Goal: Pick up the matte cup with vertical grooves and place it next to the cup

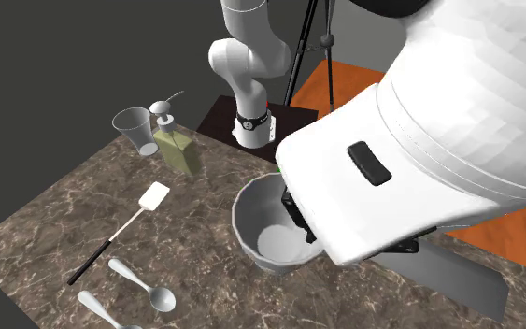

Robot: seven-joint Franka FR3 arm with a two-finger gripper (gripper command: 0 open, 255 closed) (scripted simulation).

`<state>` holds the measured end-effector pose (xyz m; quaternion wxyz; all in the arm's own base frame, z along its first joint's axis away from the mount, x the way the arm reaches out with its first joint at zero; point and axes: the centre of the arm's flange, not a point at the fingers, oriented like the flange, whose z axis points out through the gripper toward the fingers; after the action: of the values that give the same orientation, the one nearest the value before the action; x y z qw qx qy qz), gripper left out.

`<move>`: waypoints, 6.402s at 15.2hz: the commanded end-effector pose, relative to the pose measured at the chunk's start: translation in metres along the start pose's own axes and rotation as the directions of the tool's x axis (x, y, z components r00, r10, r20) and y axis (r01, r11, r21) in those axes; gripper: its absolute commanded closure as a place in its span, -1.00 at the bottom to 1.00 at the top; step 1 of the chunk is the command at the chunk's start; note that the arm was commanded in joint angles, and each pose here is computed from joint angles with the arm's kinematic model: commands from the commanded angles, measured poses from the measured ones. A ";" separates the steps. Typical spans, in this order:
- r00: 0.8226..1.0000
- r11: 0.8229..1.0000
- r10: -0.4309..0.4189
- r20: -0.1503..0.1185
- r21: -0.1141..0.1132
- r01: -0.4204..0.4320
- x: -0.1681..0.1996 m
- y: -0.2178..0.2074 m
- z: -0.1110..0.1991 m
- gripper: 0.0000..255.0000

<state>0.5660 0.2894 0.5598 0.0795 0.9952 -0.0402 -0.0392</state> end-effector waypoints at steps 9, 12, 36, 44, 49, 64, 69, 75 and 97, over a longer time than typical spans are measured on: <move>1.000 1.000 -0.001 0.000 0.000 0.001 -0.008 0.130 0.021 1.00; 1.000 1.000 -0.001 0.000 0.000 0.001 -0.010 0.169 0.028 1.00; 1.000 1.000 -0.001 0.000 0.000 0.001 -0.028 0.481 0.080 1.00; 1.000 1.000 -0.001 0.000 0.000 0.001 -0.034 0.585 0.097 1.00; 1.000 1.000 -0.001 0.000 0.000 0.001 -0.032 0.584 0.118 1.00; 1.000 1.000 -0.001 0.000 0.000 0.001 -0.027 0.571 0.196 1.00; 1.000 1.000 -0.001 0.000 0.000 0.001 -0.025 0.567 0.222 1.00; 1.000 1.000 -0.001 0.000 0.000 0.001 -0.023 0.562 0.254 1.00; 1.000 1.000 -0.001 0.000 0.000 0.001 -0.020 0.556 0.262 -1.00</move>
<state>0.4831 -0.2988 0.3843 0.0795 0.9953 -0.0399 -0.0387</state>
